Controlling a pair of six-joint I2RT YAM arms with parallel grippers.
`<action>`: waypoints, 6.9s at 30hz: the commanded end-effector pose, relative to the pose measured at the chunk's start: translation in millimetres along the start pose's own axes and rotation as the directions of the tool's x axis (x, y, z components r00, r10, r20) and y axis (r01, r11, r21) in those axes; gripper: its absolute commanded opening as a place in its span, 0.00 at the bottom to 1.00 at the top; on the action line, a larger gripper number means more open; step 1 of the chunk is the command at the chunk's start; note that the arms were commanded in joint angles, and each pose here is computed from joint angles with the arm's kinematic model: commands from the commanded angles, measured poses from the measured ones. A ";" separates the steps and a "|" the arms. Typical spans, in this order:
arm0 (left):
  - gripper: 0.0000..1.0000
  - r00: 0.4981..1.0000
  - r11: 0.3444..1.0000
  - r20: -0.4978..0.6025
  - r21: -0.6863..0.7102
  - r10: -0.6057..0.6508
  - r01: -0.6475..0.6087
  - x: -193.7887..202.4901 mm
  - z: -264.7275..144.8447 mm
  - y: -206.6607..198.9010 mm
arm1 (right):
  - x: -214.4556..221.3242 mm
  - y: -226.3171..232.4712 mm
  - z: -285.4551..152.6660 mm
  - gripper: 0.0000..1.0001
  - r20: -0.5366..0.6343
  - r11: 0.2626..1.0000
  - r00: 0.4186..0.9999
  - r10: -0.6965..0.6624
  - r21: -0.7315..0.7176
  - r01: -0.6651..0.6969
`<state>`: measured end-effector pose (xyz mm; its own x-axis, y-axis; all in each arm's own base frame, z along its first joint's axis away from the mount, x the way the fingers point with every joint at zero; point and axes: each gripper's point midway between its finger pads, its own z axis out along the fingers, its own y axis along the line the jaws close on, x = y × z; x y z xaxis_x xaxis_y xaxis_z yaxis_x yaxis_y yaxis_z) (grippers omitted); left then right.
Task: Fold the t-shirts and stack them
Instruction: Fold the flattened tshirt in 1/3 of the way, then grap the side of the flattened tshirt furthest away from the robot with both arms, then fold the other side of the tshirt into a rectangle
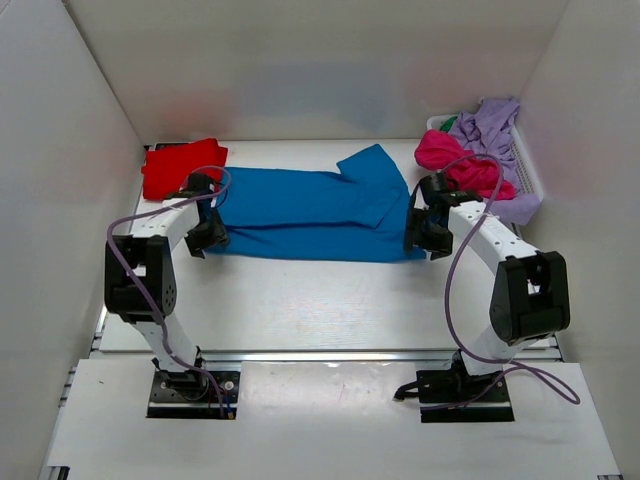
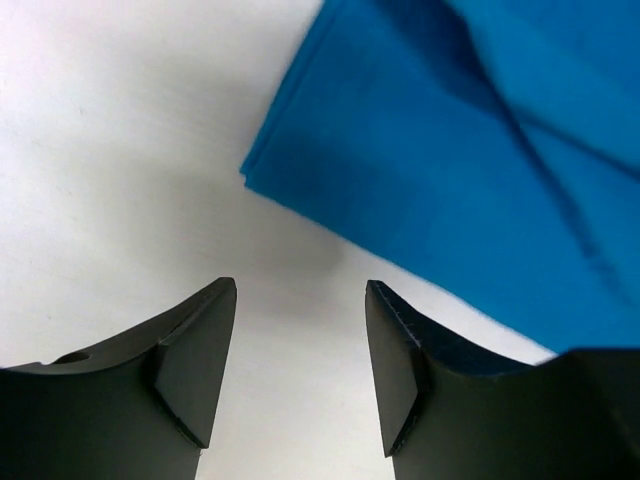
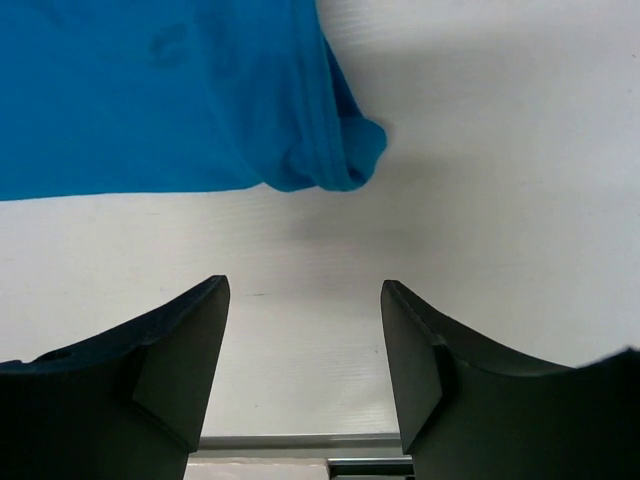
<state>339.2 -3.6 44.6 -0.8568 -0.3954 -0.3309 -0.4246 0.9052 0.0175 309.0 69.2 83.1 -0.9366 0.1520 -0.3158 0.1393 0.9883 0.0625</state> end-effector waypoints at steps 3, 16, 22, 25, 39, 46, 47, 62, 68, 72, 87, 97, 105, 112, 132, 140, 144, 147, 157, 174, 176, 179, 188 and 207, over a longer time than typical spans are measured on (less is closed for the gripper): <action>0.64 0.998 0.997 0.038 -0.067 -0.040 0.042 -19.3 13.2 1.1 | -15.8 18.2 -1.6 0.65 0.065 0.998 0.998 0.019 -0.059 -0.015; 0.42 0.992 0.991 0.095 -0.095 -0.082 0.091 -34.7 47.1 -0.1 | 3.1 14.1 26.7 0.66 0.072 0.991 0.990 0.124 -0.058 -0.120; 0.00 0.995 0.991 0.067 -0.110 -0.069 0.076 -20.9 50.1 7.6 | -33.1 7.5 42.3 0.66 0.131 0.980 0.972 0.197 -0.056 -0.191; 0.00 0.996 0.991 0.051 -0.109 -0.070 0.075 -12.3 49.4 14.1 | -44.6 8.4 54.2 0.46 0.110 0.985 0.979 0.172 -0.040 -0.168; 0.00 0.981 0.986 -0.165 -0.114 0.102 -0.122 60.1 4.4 36.8 | 16.5 -17.2 37.6 0.00 -0.041 0.996 0.997 0.064 0.061 -0.062; 0.00 0.952 0.975 -0.250 -0.090 0.175 -0.203 100.9 -19.4 57.1 | 64.0 -39.3 8.6 0.00 -0.149 0.994 0.989 0.018 0.108 -0.002; 0.00 0.953 0.976 -0.247 -0.079 0.178 -0.202 105.3 -22.8 57.4 | 71.2 -39.3 3.8 0.00 -0.161 0.995 0.987 0.026 0.101 -0.010; 0.58 0.995 0.995 -0.021 0.017 0.094 -0.093 54.3 -92.1 41.6 | 21.3 -32.0 -69.4 0.62 0.082 0.997 0.996 0.027 0.072 -0.033; 0.51 0.991 0.998 0.126 0.045 0.037 -0.043 -37.9 -77.3 -6.6 | -84.4 13.9 -61.1 0.54 0.296 0.999 0.955 0.022 -0.029 -0.014; 0.49 0.993 0.999 0.120 0.046 0.013 -0.019 -72.0 -45.7 -27.1 | -121.8 30.0 -46.3 0.54 0.306 1.000 0.952 0.004 -0.021 0.003; 0.56 0.975 0.998 0.219 0.059 -0.045 0.033 -144.4 21.9 -61.3 | -187.7 52.8 4.0 0.54 0.326 0.997 0.944 -0.060 -0.021 0.071; 0.56 0.984 1.000 0.177 0.027 -0.014 0.009 -170.0 55.8 -82.3 | -209.1 66.6 18.3 0.54 0.326 0.996 0.944 -0.058 -0.049 0.078; 0.55 0.989 1.000 0.148 0.013 -0.023 0.021 -158.0 56.0 -75.2 | -219.9 74.1 35.7 0.56 0.306 0.994 0.950 -0.062 -0.069 0.087; 0.58 0.985 0.999 0.172 0.046 -0.021 0.014 -162.1 40.6 -73.6 | -220.1 83.0 54.8 0.58 0.260 0.993 0.962 -0.080 -0.059 0.099; 0.54 0.999 0.998 0.047 0.057 -0.005 0.003 -118.6 47.3 -76.9 | -215.7 92.0 76.6 0.60 0.228 0.992 0.971 -0.071 -0.083 0.092; 0.00 0.999 0.999 0.036 0.054 0.003 -0.005 -113.2 52.0 -78.5 | -218.6 101.1 92.0 0.66 0.233 0.992 0.970 -0.067 -0.086 0.089; 0.00 0.999 0.998 0.042 0.058 0.009 -0.011 -114.3 48.4 -80.7 | -237.6 101.0 98.0 0.66 0.266 0.995 0.964 -0.021 -0.093 0.047; 0.00 0.999 0.998 0.049 0.060 0.009 -0.012 -115.3 44.6 -80.1 | -251.7 104.5 100.5 0.65 0.288 0.996 0.957 0.018 -0.088 0.008; 0.00 0.999 0.997 0.053 0.078 0.005 -0.009 -116.5 39.0 -79.5 | -257.4 96.2 127.3 0.61 0.289 0.999 0.956 0.048 -0.015 -0.045; 0.00 0.999 0.997 0.038 0.082 -0.002 -0.002 -109.7 42.7 -75.1 | -243.4 87.9 143.8 0.00 0.238 0.999 0.971 -0.011 0.035 0.002; 0.00 0.999 0.996 0.031 0.087 0.009 -0.011 -109.0 41.2 -75.1 | -249.8 85.9 136.4 0.00 0.259 0.999 0.965 -0.026 0.039 0.017; 0.00 0.999 0.996 0.049 0.089 0.004 -0.008 -118.7 37.7 -75.6 | -263.2 84.5 113.1 0.00 0.304 0.999 0.952 -0.050 0.032 0.042; 0.00 0.988 0.983 0.154 0.182 -0.022 -0.007 -132.9 9.3 -69.2 | -282.3 74.0 30.7 0.00 0.396 0.999 0.917 -0.048 0.042 0.034; 0.00 0.993 0.957 0.117 0.291 -0.013 -0.021 -100.8 4.9 -58.9 | -218.4 85.0 -19.7 0.00 0.309 0.983 0.935 -0.172 0.120 0.141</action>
<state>444.9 -14.6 46.1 -0.8394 -0.3984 -0.3696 -0.3482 0.9165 -0.1972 525.8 127.1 145.6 -0.8370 -0.0026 -0.5471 0.0398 0.9970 -0.0656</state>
